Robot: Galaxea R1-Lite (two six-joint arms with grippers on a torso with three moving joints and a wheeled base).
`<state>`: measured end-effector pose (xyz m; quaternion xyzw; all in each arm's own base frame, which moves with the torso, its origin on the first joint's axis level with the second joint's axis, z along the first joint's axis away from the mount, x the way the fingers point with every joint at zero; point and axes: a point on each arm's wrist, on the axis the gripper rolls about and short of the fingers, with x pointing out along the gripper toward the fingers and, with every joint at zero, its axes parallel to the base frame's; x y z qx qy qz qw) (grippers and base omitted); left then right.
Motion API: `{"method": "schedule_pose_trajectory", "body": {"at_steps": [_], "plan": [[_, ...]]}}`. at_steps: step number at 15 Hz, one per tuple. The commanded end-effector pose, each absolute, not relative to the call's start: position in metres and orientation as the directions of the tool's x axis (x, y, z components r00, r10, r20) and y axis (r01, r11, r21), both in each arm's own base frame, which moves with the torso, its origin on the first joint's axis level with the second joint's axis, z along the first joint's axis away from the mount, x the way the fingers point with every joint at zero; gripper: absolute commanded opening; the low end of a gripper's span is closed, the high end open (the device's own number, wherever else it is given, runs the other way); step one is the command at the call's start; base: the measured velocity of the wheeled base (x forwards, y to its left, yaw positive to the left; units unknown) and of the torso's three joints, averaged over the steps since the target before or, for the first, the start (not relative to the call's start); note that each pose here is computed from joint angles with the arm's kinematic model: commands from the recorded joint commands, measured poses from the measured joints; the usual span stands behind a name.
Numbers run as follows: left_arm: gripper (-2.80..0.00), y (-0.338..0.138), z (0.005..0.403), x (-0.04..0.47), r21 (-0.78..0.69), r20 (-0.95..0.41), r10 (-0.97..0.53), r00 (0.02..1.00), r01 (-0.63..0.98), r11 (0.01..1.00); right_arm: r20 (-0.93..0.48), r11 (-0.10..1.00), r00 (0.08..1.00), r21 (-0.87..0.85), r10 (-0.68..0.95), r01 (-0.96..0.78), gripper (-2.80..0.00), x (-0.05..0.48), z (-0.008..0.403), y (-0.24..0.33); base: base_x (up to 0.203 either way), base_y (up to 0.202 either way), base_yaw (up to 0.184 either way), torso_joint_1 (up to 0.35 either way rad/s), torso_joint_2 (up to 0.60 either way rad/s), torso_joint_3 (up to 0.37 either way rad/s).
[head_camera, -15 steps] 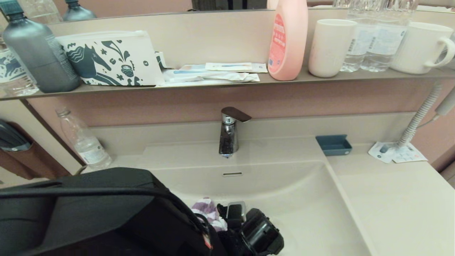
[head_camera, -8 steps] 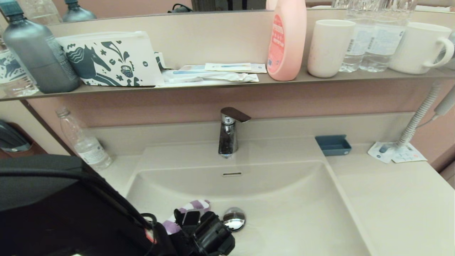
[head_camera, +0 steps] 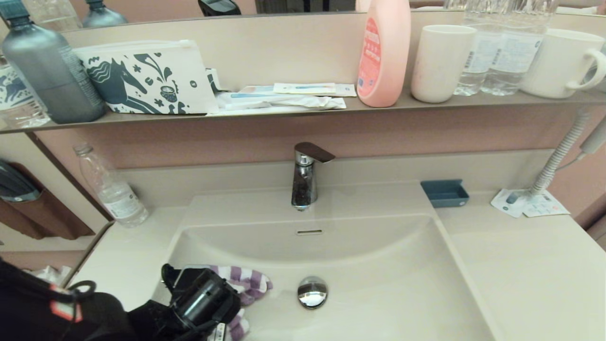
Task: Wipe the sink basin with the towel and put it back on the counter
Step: Wipe the sink
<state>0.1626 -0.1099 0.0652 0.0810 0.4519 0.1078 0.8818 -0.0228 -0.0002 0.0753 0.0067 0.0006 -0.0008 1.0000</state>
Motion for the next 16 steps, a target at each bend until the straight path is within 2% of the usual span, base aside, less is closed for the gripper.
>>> {"method": "schedule_pose_trajectory", "body": {"at_steps": [1, 4, 6, 10, 14, 16], "plan": [[-2.80, -0.092, 0.085, 0.155, 0.229, -0.710, 0.305, 0.635, -0.201, 0.952, -0.002, 1.000, 1.000, 0.014, -0.002, 0.002, -2.80, -0.023, 0.075, 0.000, 0.000, 0.000, 0.000, 0.000, 0.00, 0.000], [-2.80, -0.068, 0.110, 0.148, 0.288, -0.606, 0.405, 0.685, -0.286, 0.914, -0.002, 1.000, 1.000, 0.014, -0.002, 0.002, -2.80, -0.023, 0.075, 0.000, 0.000, 0.000, 0.000, 0.000, 0.00, 0.000], [-2.80, -0.051, 0.122, 0.145, 0.313, -0.549, 0.480, 0.684, -0.364, 0.877, -0.002, 1.000, 1.000, 0.014, -0.002, 0.002, -2.80, -0.023, 0.075, 0.000, 0.000, 0.000, 0.000, 0.000, 0.00, 0.000], [-2.80, -0.022, 0.125, 0.150, 0.340, -0.516, 0.630, 0.581, -0.536, 0.773, -0.002, 1.000, 1.000, 0.014, -0.002, 0.002, -2.80, -0.023, 0.075, 0.000, 0.000, 0.000, 0.000, 0.000, 0.00, 0.000], [-2.80, -0.015, 0.137, 0.145, 0.464, -0.372, 0.766, 0.523, -0.610, 0.642, -0.001, 1.000, 1.000, 0.014, -0.002, 0.002, -2.80, -0.023, 0.075, 0.000, 0.000, 0.000, 0.000, 0.000, 0.00, 0.000], [-2.80, -0.010, 0.155, 0.153, 0.440, -0.328, 0.803, 0.498, -0.671, 0.596, -0.002, 1.000, 1.000, 0.014, -0.002, 0.002, -2.80, -0.023, 0.075, 0.000, 0.000, 0.000, 0.000, 0.000, 0.00, 0.000]]}}
